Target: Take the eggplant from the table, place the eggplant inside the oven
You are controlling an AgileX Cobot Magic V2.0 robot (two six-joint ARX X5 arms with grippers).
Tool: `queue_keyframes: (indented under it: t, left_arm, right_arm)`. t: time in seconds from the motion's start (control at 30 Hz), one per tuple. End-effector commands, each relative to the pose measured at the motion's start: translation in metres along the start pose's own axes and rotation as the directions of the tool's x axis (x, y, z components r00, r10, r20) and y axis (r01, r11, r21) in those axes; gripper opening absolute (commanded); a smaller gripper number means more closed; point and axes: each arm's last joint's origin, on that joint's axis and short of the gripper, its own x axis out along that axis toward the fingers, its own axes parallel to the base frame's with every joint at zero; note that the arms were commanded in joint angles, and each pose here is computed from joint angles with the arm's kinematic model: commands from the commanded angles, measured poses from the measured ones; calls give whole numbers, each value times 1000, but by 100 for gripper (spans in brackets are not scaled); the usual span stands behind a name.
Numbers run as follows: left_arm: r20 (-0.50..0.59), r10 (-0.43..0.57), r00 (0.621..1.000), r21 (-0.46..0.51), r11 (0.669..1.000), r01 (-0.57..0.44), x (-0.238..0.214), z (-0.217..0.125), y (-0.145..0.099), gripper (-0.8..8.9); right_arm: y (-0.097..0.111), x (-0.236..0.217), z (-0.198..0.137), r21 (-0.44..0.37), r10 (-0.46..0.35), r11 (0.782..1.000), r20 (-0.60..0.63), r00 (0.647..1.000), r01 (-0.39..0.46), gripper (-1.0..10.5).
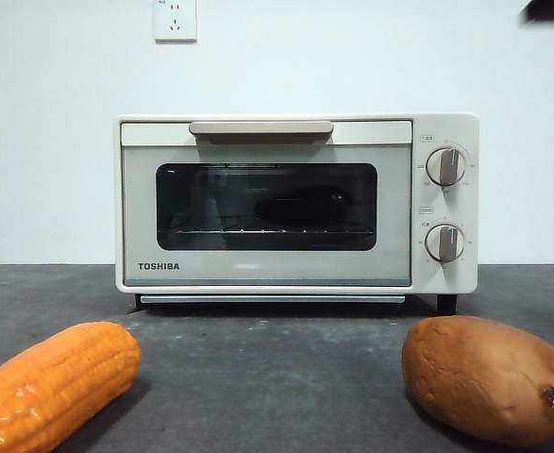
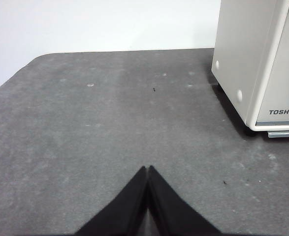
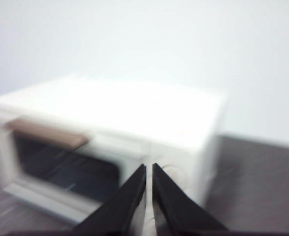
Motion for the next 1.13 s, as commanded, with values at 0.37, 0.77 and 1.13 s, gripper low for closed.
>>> queue_keyframes:
  t: [0.37,0.77,1.13]
  left_arm:
    - [13,0,1000,10,1000,0,0,0,0,6]
    - [13,0,1000,10,1000,0,0,0,0,6]
    - [14,0,1000,10,1000,0,0,0,0,6]
  right_arm:
    - [-30,-43,-43,-53,-184,981,66,981,187,6]
    - [-33,-45,-101,73,-190,976,-151,970,203,6]
    - [-33,-45,-106,95,-200,971,-181,963,219,6]
